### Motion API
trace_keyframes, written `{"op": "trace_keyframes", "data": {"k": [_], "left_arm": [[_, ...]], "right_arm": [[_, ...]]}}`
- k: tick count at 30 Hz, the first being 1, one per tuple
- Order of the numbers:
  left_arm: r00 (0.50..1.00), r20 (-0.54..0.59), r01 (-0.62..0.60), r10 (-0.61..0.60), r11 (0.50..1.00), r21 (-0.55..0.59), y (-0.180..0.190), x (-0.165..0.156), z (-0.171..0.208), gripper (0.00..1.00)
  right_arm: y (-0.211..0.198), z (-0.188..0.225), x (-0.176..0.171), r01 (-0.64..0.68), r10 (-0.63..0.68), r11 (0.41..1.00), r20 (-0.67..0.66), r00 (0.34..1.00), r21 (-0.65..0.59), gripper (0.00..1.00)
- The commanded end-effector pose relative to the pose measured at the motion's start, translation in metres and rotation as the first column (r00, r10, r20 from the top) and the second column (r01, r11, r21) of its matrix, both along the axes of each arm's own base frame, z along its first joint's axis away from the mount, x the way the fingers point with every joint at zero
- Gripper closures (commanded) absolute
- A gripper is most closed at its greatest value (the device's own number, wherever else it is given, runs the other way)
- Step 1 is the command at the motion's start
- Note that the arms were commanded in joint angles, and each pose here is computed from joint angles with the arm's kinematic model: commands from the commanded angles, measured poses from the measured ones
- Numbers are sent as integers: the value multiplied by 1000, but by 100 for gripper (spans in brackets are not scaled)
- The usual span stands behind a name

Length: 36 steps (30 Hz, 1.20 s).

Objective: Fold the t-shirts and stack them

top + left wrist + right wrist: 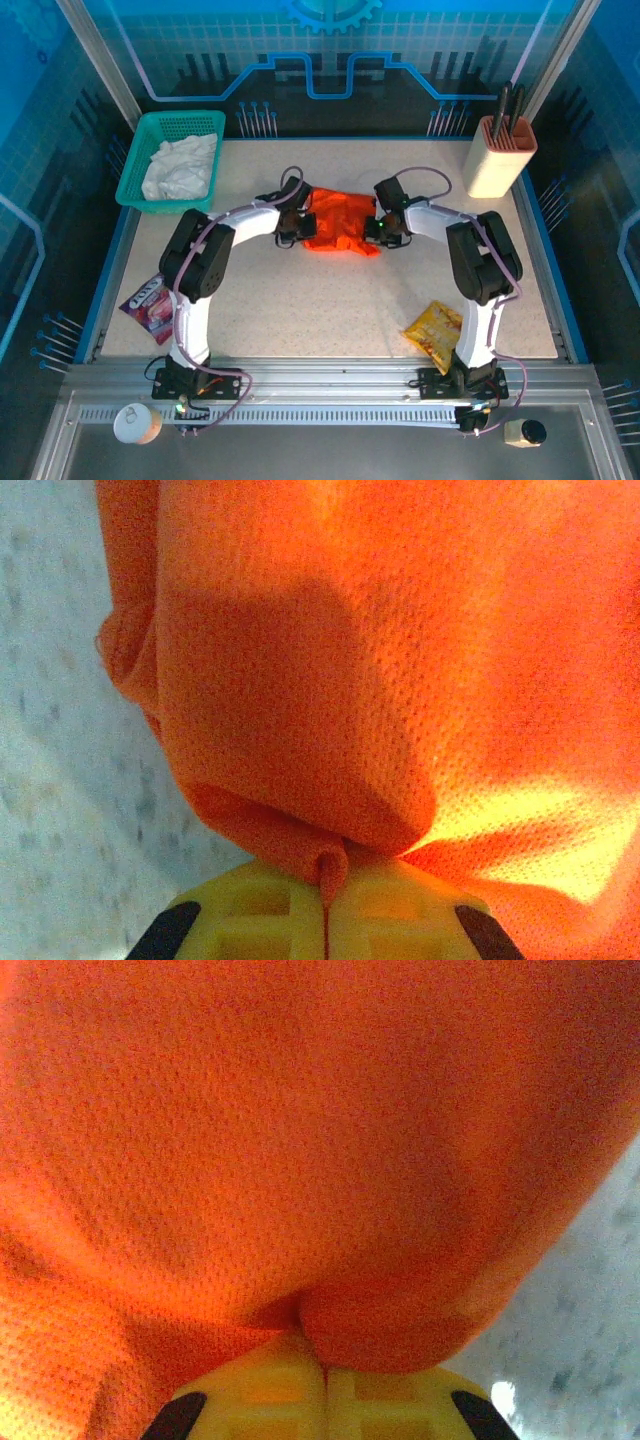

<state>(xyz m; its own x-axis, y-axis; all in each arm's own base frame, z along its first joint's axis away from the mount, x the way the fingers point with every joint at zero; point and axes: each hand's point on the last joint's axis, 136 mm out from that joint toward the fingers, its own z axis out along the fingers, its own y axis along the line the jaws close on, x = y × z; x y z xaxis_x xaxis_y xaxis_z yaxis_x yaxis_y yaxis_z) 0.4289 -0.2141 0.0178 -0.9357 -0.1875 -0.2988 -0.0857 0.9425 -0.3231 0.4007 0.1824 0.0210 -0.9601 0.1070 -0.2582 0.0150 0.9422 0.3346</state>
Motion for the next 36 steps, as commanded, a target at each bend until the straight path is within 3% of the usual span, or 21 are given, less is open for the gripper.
{"op": "trace_keyframes", "data": {"k": [1,7,15,21,29,36], "left_arm": [[991,-130,-11,29,991,134,45,-1,-38,100],[997,-75,9,-2,995,94,60,69,-26,100],[995,-62,76,-72,995,62,53,124,-38,100],[996,-68,65,-63,998,25,50,141,-39,100],[998,-30,55,-54,998,38,58,150,-32,100],[998,31,45,-47,996,75,75,162,-13,86]], "right_arm": [[-15,3,30,-1,1,999,22,1000,-35,100],[-25,1,90,19,-19,1000,64,998,3,100],[-20,-19,149,57,-66,992,83,994,111,100],[-17,-26,182,43,-55,993,108,993,113,100],[-16,-24,195,26,-40,993,121,992,112,100],[-22,-2,197,11,-32,989,139,990,148,96]]}}
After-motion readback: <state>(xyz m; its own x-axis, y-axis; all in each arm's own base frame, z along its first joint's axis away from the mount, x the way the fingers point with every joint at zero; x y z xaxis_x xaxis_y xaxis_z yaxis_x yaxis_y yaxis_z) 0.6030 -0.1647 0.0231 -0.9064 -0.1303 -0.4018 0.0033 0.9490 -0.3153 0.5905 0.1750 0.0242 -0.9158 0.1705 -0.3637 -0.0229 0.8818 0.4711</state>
